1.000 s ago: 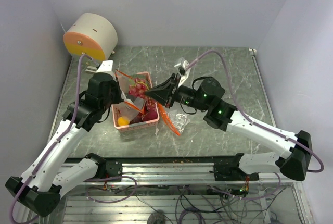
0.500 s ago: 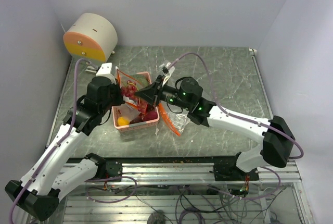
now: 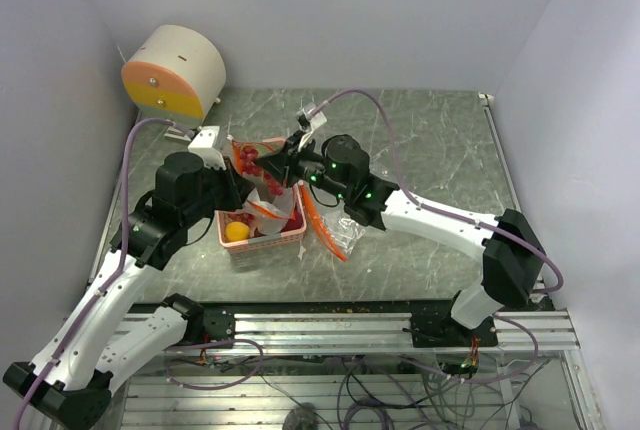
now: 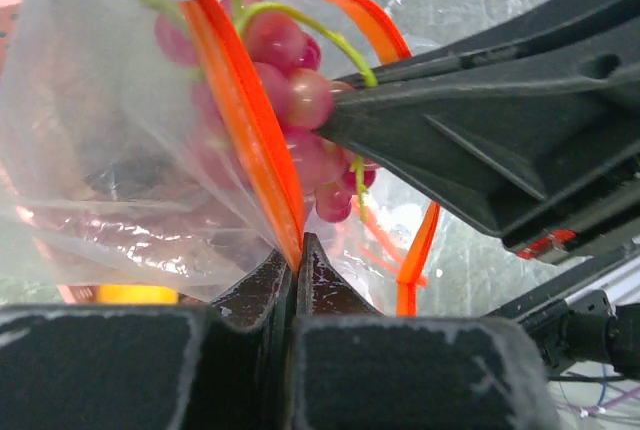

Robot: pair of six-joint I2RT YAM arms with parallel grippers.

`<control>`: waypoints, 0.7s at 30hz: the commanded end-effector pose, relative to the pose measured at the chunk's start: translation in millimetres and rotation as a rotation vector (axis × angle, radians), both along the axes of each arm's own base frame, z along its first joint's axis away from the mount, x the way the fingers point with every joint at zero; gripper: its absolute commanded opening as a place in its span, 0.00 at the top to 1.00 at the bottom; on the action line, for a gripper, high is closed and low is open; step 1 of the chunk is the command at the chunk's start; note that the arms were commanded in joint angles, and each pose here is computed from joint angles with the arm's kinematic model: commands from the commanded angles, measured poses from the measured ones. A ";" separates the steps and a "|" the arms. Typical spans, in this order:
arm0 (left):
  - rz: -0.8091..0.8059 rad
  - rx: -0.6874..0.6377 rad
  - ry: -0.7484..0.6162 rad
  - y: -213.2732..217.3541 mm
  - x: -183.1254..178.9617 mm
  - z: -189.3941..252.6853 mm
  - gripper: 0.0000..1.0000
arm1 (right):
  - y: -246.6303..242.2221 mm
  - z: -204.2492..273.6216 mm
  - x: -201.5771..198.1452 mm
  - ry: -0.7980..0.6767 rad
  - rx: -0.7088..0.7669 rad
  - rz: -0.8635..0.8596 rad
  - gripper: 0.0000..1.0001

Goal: Place the food in the zip-top bag and seal the zipper
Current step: Place the fake fruit in the zipper food storage bag.

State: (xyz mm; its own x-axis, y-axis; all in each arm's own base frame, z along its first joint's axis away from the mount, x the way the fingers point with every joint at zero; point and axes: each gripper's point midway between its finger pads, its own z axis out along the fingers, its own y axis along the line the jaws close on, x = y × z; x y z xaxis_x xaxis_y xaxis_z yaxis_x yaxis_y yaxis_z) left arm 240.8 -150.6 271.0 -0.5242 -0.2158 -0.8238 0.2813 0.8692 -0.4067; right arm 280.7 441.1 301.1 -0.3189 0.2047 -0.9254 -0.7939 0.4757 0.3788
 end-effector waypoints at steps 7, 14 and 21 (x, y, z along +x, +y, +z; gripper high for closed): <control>-0.042 -0.023 -0.062 -1.0 -9.3 43.6 0.93 | -11.7 -22.0 17.3 0.014 -0.129 -0.129 0.85; -0.001 0.003 -0.076 10.9 -12.9 56.0 0.93 | -31.3 -34.1 23.6 0.016 -0.214 -0.210 0.33; 0.071 0.110 -0.019 32.7 -15.8 40.1 0.93 | -51.5 -25.7 26.9 -0.015 -0.259 -0.277 0.00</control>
State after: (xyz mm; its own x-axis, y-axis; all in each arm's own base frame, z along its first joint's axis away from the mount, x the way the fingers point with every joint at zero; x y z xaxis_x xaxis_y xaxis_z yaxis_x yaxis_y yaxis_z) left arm 229.1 -137.8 309.3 -0.4987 -0.1923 -0.8452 0.2836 0.8852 -0.3687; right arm 300.8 408.7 256.6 -0.3206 0.0436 -0.9462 -0.6658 0.7002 0.2578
